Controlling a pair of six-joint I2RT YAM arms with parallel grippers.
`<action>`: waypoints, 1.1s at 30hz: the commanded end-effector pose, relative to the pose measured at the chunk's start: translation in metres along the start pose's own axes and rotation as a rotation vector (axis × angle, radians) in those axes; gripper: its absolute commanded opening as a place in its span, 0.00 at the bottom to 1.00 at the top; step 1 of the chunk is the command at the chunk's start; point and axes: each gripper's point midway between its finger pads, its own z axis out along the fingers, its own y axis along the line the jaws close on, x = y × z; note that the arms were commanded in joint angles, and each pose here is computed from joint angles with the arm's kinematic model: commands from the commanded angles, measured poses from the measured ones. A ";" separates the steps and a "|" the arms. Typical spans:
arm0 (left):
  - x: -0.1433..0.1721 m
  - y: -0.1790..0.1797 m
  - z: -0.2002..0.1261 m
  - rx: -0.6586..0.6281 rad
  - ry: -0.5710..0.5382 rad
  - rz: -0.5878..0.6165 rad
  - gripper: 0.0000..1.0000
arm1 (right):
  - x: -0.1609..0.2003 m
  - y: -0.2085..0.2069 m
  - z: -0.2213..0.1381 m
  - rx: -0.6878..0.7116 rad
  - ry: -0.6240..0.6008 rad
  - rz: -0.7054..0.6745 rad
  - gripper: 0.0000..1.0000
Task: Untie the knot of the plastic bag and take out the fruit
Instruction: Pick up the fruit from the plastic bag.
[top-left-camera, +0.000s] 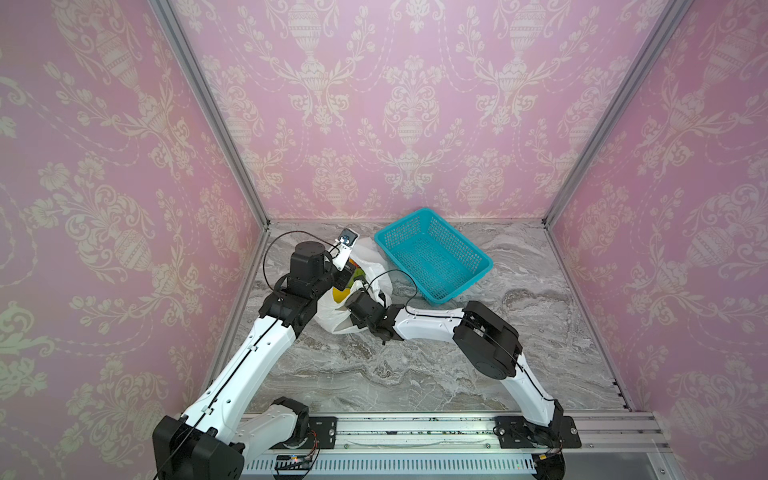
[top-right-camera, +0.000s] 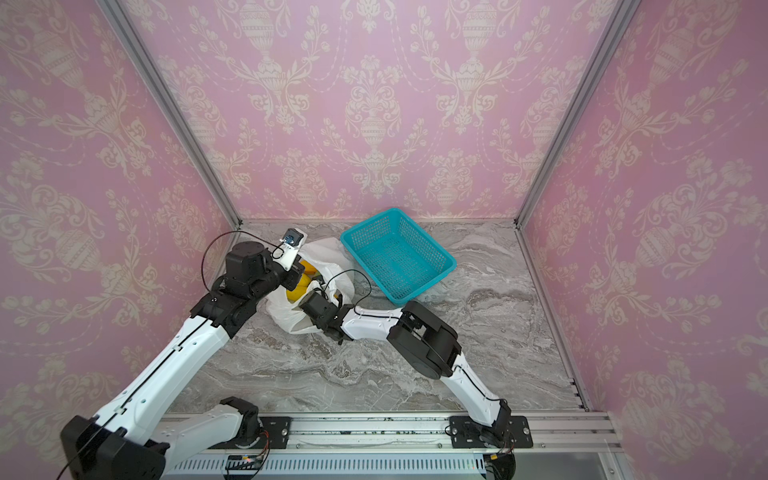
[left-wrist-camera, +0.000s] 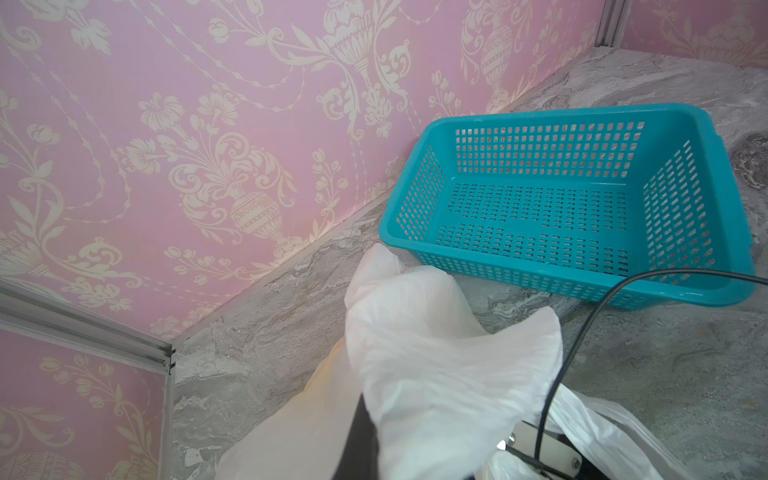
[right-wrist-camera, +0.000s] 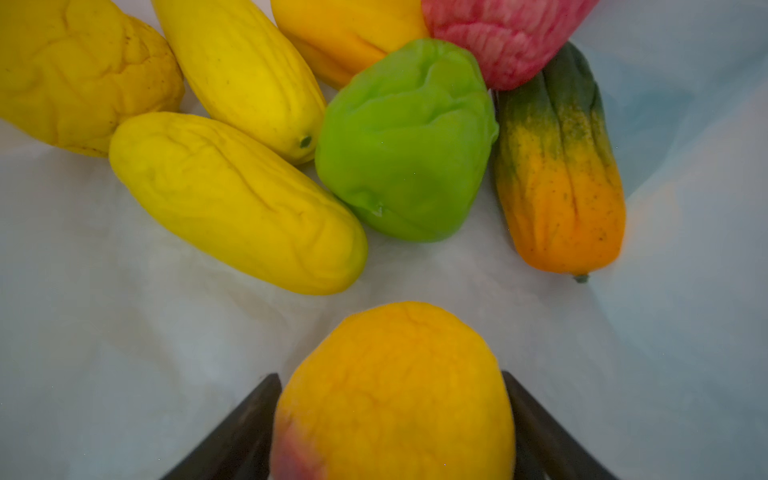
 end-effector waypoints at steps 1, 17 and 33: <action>-0.009 0.004 -0.004 -0.011 -0.041 0.018 0.00 | 0.016 -0.003 0.005 -0.007 0.037 0.009 0.69; -0.001 0.009 0.001 -0.039 -0.013 0.021 0.00 | -0.017 0.043 -0.091 -0.269 -0.164 0.015 0.41; 0.000 0.006 0.000 -0.017 -0.016 0.039 0.00 | -0.045 -0.053 -0.164 -0.102 -0.330 0.048 0.38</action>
